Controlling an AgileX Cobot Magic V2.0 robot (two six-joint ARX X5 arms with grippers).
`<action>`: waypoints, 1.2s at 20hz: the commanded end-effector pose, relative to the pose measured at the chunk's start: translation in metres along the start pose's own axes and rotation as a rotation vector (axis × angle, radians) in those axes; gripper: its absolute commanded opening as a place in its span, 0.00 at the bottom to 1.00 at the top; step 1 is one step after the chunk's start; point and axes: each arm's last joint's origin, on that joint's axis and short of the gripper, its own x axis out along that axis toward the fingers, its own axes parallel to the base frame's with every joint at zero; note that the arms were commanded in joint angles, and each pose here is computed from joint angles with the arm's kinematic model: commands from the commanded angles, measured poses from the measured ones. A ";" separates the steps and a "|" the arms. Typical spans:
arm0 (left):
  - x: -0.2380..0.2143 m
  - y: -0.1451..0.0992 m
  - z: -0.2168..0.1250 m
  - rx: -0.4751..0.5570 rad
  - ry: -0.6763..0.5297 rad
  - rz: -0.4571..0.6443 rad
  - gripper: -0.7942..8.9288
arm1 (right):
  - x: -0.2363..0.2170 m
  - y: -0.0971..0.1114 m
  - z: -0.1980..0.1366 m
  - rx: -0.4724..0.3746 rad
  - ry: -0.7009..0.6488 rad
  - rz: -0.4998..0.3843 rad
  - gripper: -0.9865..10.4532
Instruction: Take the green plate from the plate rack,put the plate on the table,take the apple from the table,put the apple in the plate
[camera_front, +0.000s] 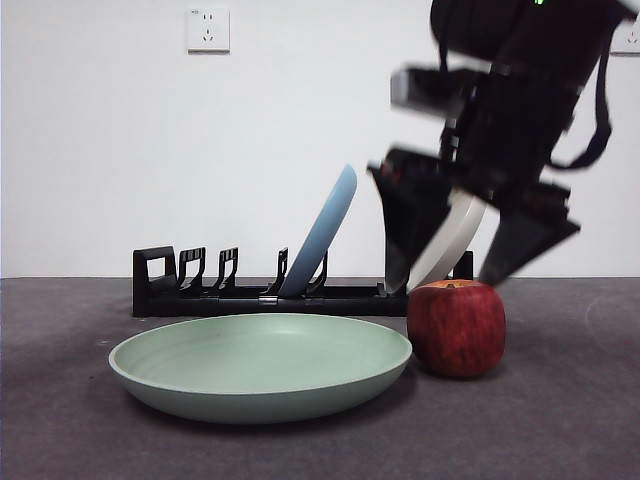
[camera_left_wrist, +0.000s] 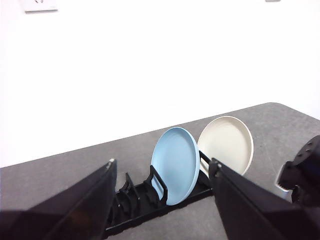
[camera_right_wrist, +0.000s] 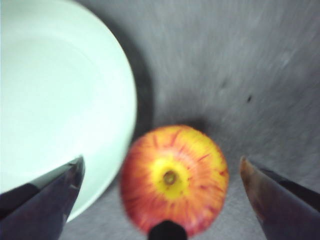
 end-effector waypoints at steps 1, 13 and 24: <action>0.001 0.001 -0.005 0.013 0.034 0.035 0.40 | 0.015 -0.001 0.000 -0.004 0.032 -0.003 0.58; 0.002 0.001 -0.011 0.049 0.092 0.060 0.40 | 0.019 -0.009 -0.002 0.020 0.051 -0.018 0.30; 0.002 0.001 -0.011 0.047 0.088 0.072 0.40 | -0.001 -0.011 0.011 0.026 -0.031 -0.023 0.07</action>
